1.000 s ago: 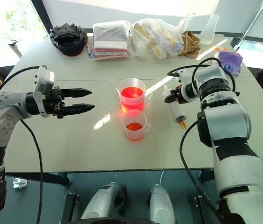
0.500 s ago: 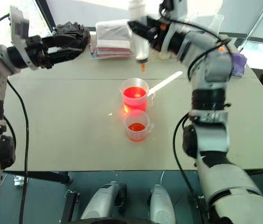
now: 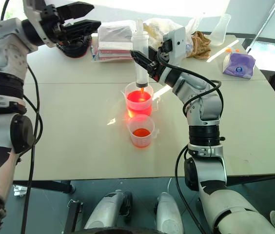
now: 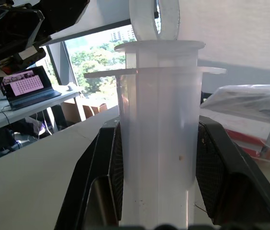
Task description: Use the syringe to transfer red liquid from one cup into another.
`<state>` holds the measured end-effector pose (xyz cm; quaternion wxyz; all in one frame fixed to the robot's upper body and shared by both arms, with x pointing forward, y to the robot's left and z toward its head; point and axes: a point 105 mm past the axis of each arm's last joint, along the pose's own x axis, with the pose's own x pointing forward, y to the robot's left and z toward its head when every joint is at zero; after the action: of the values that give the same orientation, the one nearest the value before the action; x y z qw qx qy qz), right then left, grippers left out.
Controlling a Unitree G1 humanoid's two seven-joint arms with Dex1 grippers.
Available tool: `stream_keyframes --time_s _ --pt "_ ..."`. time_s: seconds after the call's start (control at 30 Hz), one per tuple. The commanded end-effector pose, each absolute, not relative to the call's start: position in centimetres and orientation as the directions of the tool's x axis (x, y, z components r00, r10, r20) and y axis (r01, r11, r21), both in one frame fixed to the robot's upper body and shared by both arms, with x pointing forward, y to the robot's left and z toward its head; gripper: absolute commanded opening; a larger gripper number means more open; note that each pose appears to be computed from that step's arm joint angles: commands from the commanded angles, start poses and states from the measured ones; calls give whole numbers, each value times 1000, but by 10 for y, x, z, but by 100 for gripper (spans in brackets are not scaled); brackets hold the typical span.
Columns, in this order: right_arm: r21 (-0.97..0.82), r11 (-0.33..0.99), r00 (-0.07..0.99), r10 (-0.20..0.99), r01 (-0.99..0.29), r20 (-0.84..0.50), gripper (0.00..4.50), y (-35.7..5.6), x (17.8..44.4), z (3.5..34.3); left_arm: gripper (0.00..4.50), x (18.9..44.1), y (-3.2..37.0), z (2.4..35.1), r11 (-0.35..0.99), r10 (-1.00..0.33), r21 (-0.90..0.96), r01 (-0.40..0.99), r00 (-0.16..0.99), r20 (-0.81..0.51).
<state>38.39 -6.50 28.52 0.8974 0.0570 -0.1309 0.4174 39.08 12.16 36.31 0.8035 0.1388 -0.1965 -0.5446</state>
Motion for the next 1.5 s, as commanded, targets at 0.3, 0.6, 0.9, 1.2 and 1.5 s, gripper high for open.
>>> stream_keyframes --time_s 0.3,0.6,0.9,1.2,1.5 --pt "-19 623 586 745 -782 318 145 -52 370 288 308 396 92 373 331 -943 479 813 281 176" --pt "-21 612 575 754 -791 317 145 -43 363 284 308 401 65 345 257 -965 499 827 251 81" --pt "-69 600 559 776 -797 293 145 -36 358 276 229 410 50 335 295 -951 516 804 300 75" --pt "-79 603 559 774 -794 299 145 -32 357 273 4 409 47 333 286 -953 550 785 294 75" --pt "-62 607 568 771 -793 287 145 -28 361 250 4 409 51 345 321 -944 563 761 308 121"
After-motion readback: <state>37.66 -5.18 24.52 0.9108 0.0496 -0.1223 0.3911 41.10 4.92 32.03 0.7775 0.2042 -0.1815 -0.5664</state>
